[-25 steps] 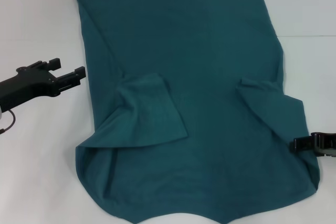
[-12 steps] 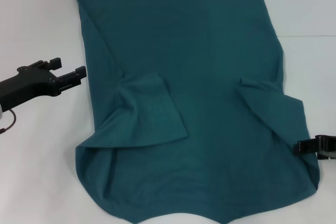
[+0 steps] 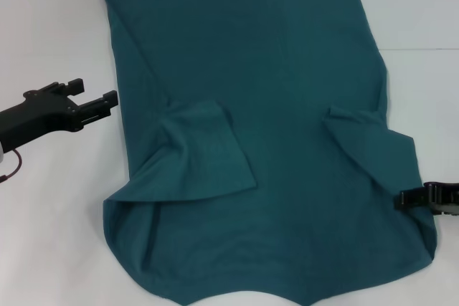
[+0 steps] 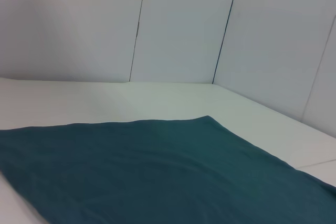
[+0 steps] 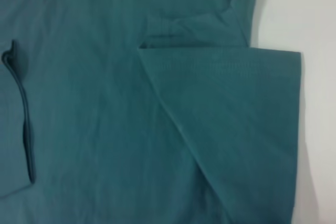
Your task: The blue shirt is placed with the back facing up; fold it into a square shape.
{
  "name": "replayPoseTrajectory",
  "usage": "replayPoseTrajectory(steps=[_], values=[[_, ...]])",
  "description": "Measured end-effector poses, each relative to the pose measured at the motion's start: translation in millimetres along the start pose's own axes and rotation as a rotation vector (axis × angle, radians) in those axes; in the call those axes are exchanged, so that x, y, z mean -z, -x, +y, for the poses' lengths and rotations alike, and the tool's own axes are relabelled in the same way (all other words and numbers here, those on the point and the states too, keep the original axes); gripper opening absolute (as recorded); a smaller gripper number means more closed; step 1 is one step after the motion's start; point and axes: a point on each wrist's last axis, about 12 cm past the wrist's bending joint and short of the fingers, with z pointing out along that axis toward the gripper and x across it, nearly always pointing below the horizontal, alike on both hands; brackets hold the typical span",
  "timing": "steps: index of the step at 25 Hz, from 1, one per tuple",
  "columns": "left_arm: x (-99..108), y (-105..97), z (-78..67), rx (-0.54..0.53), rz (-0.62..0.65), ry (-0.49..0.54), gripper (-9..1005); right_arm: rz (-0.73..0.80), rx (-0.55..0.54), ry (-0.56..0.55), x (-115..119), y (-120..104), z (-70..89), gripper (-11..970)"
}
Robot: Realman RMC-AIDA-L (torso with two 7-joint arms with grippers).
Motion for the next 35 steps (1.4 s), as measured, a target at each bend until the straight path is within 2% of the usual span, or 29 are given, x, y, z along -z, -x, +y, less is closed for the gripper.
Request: replayPoseTrajectory(steps=[12,21,24,30,35], values=[[0.6,-1.4,0.6,0.006,-0.004,0.005,796,-0.005,0.002,0.037,-12.8,3.8,3.5,670],[0.9,-1.8,0.9,0.01,-0.005,0.007,795,-0.013,0.006,0.038,-12.1,6.2,4.0,664],[0.9,-1.8,0.9,0.01,-0.005,0.007,795,-0.013,0.01,0.039,-12.6,6.6,4.5,567],[1.3,-1.7,1.4,0.01,-0.006,0.008,797,-0.007,0.014,0.041,-12.7,6.1,5.0,436],[1.5,-1.6,1.6,0.009,-0.006,0.009,797,-0.004,0.028,0.04,-13.2,5.4,5.4,208]])
